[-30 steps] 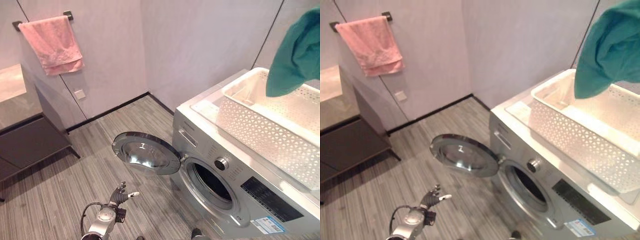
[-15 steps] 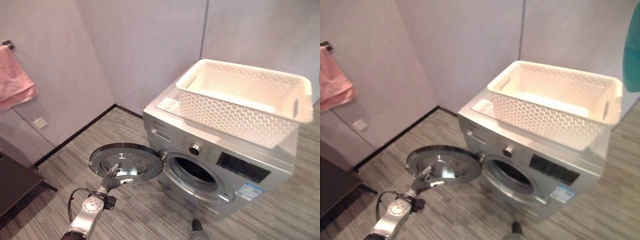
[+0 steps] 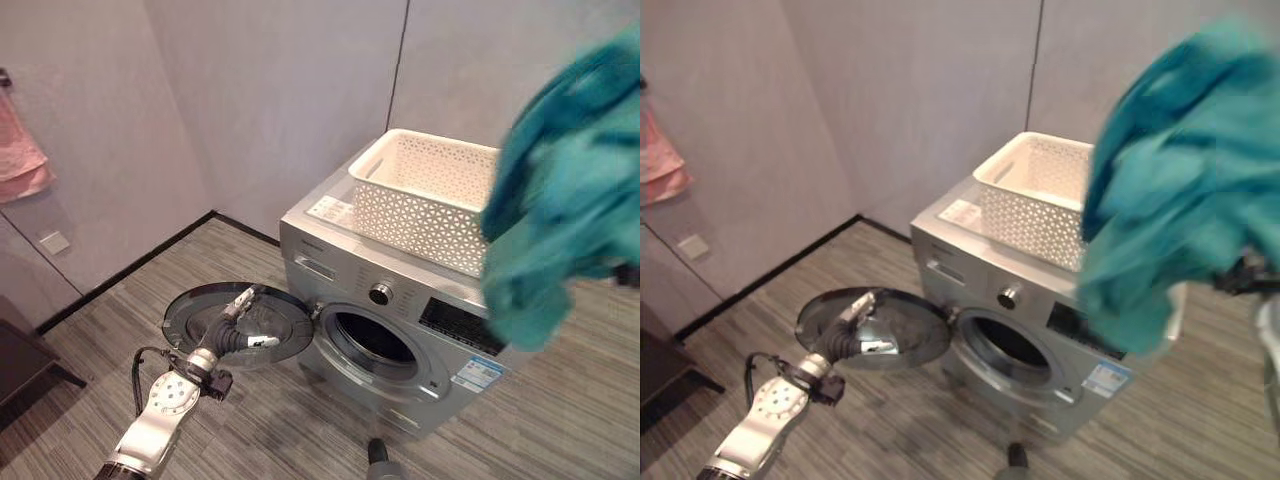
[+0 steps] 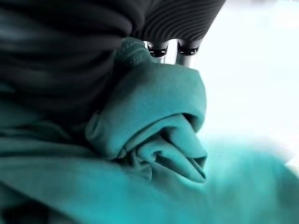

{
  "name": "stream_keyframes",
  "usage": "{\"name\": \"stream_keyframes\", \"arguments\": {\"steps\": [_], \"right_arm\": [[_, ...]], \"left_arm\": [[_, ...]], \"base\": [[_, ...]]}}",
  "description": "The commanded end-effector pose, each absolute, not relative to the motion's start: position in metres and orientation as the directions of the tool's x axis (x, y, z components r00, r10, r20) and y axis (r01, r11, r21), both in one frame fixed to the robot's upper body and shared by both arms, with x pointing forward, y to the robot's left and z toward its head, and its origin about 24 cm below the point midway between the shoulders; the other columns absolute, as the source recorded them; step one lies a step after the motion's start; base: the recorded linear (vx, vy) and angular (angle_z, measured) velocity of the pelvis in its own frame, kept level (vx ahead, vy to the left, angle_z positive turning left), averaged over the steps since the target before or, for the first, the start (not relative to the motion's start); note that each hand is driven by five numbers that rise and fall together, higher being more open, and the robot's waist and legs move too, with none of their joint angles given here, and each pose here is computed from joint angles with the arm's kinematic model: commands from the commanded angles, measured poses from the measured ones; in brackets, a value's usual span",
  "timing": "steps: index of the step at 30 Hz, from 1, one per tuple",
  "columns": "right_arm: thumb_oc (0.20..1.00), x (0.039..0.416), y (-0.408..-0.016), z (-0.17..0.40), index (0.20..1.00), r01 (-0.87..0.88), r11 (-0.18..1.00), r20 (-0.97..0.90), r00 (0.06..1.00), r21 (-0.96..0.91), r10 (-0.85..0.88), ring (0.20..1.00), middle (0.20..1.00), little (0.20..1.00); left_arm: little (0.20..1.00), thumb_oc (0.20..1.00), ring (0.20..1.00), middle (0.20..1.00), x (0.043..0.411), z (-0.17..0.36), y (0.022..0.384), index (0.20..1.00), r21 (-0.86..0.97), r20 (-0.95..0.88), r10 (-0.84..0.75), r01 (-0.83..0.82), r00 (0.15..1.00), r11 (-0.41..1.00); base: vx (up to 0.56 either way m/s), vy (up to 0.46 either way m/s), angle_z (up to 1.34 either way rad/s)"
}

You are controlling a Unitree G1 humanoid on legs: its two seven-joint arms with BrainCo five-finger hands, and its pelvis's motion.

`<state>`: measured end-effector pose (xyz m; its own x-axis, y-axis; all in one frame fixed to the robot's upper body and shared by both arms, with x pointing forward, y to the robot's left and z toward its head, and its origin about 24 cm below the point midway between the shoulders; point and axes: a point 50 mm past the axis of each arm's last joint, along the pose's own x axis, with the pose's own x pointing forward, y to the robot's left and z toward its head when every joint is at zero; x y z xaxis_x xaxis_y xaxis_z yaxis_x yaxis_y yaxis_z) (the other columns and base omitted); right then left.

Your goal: Grab the laundry basket,head to the washer,open it,put in the laundry and shut it.

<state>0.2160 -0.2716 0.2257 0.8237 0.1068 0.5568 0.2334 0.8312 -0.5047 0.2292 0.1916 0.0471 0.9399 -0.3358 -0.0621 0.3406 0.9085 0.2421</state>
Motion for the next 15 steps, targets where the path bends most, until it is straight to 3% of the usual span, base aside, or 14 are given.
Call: {"name": "stream_keyframes", "arguments": {"steps": [1,9,15], "right_arm": [[0.200,0.226,-0.251,0.219,0.200,0.074,0.831,0.491,0.834,-0.552,0.252,0.200,0.200,0.200],[0.200,0.240,-0.199,0.181,0.200,-0.251,0.814,0.316,0.830,-0.524,0.459,0.200,0.200,0.200],[0.200,0.249,-0.172,0.178,0.200,-0.329,0.798,0.306,0.796,-0.505,0.522,0.200,0.200,0.200]], "left_arm": [[1.000,1.000,1.000,1.000,0.237,0.088,0.193,1.000,0.271,0.085,-0.401,0.366,0.912,0.890],[1.000,1.000,1.000,1.000,0.254,0.089,0.169,1.000,0.239,0.070,-0.466,0.439,0.882,0.866],[1.000,1.000,1.000,1.000,0.261,0.069,0.145,1.000,0.089,-0.021,-0.513,0.512,0.858,0.854]], "base": [[-0.01,-0.007,0.10],[-0.01,-0.040,0.26],[0.03,-0.063,0.26]]}}
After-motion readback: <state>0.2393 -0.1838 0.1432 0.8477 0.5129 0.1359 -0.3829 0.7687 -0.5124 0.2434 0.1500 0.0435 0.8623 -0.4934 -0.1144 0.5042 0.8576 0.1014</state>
